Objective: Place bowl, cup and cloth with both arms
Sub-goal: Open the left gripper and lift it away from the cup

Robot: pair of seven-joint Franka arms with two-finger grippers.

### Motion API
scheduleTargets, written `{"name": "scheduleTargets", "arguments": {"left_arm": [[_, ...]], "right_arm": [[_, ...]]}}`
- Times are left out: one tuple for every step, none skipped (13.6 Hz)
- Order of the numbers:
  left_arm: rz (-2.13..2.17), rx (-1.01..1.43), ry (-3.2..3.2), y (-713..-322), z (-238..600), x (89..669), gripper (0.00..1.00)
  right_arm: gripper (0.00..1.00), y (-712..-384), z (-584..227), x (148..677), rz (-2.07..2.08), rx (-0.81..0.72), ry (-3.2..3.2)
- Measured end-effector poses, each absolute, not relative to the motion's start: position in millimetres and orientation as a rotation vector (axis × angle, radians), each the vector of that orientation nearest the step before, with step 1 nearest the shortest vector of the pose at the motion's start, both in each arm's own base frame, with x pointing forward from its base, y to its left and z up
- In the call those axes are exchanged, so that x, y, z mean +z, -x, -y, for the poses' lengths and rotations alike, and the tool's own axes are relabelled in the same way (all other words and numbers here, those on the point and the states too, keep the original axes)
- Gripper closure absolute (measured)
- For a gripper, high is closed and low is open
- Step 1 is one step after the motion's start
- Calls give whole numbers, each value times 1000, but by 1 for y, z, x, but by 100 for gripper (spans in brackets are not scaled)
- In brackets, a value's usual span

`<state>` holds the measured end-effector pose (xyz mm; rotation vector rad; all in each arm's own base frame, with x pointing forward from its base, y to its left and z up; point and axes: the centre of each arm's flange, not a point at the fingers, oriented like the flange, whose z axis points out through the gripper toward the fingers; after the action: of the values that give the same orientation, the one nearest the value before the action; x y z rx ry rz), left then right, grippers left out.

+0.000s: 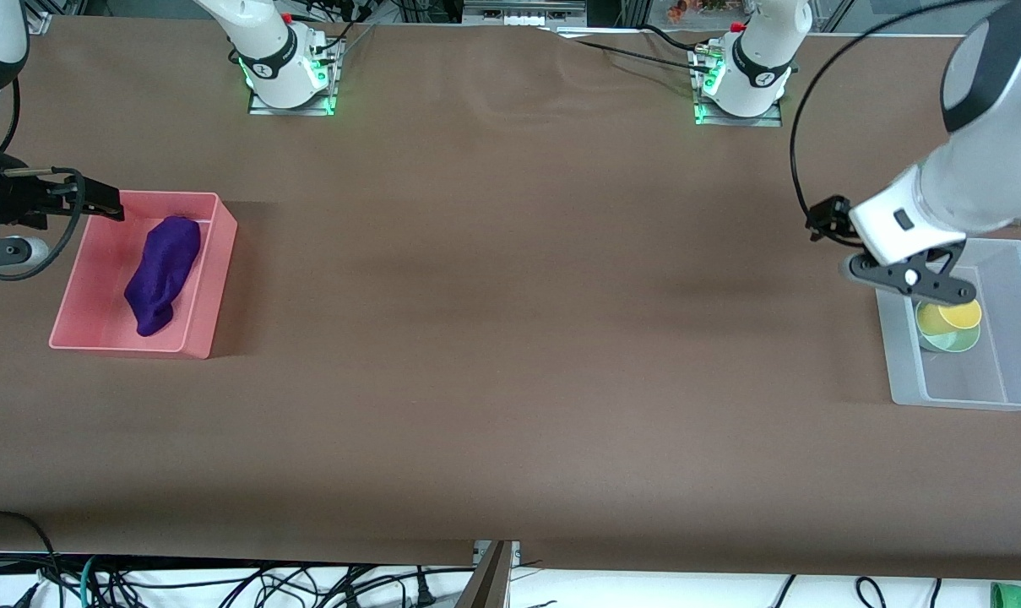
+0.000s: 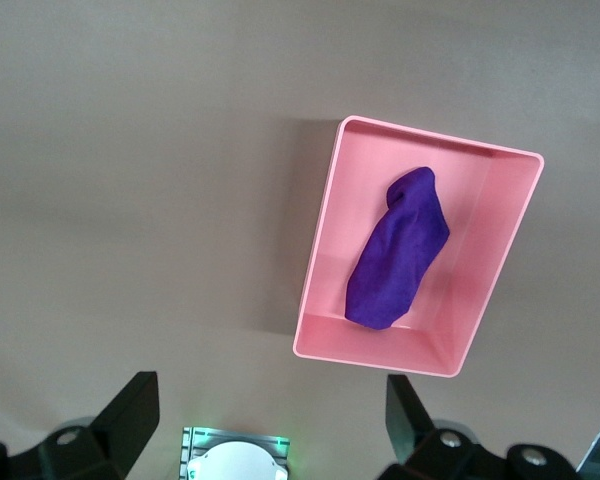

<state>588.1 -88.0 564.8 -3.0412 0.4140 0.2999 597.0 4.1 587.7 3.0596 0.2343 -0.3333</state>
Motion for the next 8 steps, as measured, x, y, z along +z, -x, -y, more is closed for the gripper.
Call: {"name": "scheduleTargets", "arguments": {"left_arm": [[-381, 282, 3057, -581, 87, 575, 0], [-347, 254, 3067, -576, 83, 582, 0], [-315, 214, 3071, -572, 75, 585, 0], [-292, 173, 3070, -567, 69, 584, 0], [-274, 133, 3069, -560, 63, 579, 0], [-257, 92, 3077, -553, 57, 572, 0], [-236, 62, 3097, -545, 51, 566, 0], [-221, 51, 3105, -540, 46, 562, 0]], "right_arm": [[0, -597, -4, 588, -232, -333, -3060], [0, -597, -4, 588, -226, -333, -3060], [0, -597, -4, 588, -218, -333, -3060], [0, -597, -5, 588, -213, -332, -3060], [0, -597, -5, 588, -212, -332, -3060], [0, -597, -5, 588, -211, -332, -3060], [0, -597, -5, 588, -211, -332, -3060], [0, -597, -5, 588, -211, -332, -3060]]}}
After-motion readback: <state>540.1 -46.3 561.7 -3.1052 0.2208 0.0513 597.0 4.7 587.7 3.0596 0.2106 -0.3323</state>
